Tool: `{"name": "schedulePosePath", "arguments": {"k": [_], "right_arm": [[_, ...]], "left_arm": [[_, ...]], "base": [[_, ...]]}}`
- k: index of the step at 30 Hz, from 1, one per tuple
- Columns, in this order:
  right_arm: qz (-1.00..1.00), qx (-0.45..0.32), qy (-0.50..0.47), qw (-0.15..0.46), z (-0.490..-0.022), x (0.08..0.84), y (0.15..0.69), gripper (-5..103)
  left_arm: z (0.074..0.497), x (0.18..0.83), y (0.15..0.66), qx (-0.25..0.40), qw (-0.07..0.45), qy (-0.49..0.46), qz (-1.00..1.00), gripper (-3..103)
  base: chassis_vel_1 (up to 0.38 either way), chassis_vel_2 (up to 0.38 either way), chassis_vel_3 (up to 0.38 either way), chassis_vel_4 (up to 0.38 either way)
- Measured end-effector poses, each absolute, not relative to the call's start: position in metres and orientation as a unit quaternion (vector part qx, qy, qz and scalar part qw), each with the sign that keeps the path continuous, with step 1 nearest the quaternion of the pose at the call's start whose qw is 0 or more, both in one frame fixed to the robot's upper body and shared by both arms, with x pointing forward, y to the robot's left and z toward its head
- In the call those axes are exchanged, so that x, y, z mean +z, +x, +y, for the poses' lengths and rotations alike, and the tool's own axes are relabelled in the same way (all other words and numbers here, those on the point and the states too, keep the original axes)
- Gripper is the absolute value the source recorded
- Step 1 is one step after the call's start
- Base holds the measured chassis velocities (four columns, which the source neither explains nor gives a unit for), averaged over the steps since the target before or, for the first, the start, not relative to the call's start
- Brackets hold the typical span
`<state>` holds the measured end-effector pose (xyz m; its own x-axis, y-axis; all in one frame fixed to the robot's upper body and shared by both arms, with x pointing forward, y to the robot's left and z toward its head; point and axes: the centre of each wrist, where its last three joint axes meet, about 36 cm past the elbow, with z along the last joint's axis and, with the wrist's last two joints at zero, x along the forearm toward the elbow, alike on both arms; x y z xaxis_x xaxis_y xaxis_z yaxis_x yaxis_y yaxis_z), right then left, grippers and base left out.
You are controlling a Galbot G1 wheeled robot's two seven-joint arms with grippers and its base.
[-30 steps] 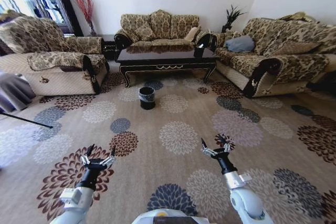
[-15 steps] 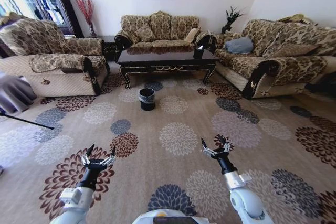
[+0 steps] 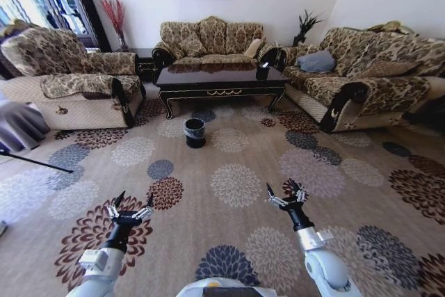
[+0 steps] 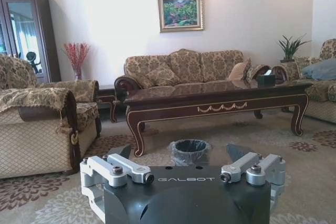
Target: Move to the front of the table and pick up the trash from the floor, then place it into the trash bin.
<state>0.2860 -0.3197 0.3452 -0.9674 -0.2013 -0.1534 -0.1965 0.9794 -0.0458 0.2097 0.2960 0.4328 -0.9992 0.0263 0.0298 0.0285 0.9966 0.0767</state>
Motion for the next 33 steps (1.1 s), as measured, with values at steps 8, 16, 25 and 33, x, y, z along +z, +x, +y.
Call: {"name": "schedulePosePath", "arguments": {"k": [8,16,25,33], "right_arm": [[0.992,-0.015,-0.1,0.079,-0.3197,0.3452,0.286,100],[0.992,-0.015,-0.1,0.079,-0.3197,0.3452,0.286,100],[0.992,-0.015,-0.1,0.079,-0.3197,0.3452,0.286,100],[0.992,-0.015,-0.1,0.079,-0.3197,0.3452,0.286,100]], "left_arm": [[0.296,0.4328,0.2097,-0.039,0.014,-0.014,-0.999,100],[0.296,0.4328,0.2097,-0.039,0.014,-0.014,-0.999,100],[0.296,0.4328,0.2097,-0.039,0.014,-0.014,-0.999,100],[0.296,0.4328,0.2097,-0.039,0.014,-0.014,-0.999,100]], "base": [[0.0,0.0,0.0,0.0],[0.0,0.0,0.0,0.0],[0.0,0.0,0.0,0.0],[0.0,0.0,0.0,0.0]]}}
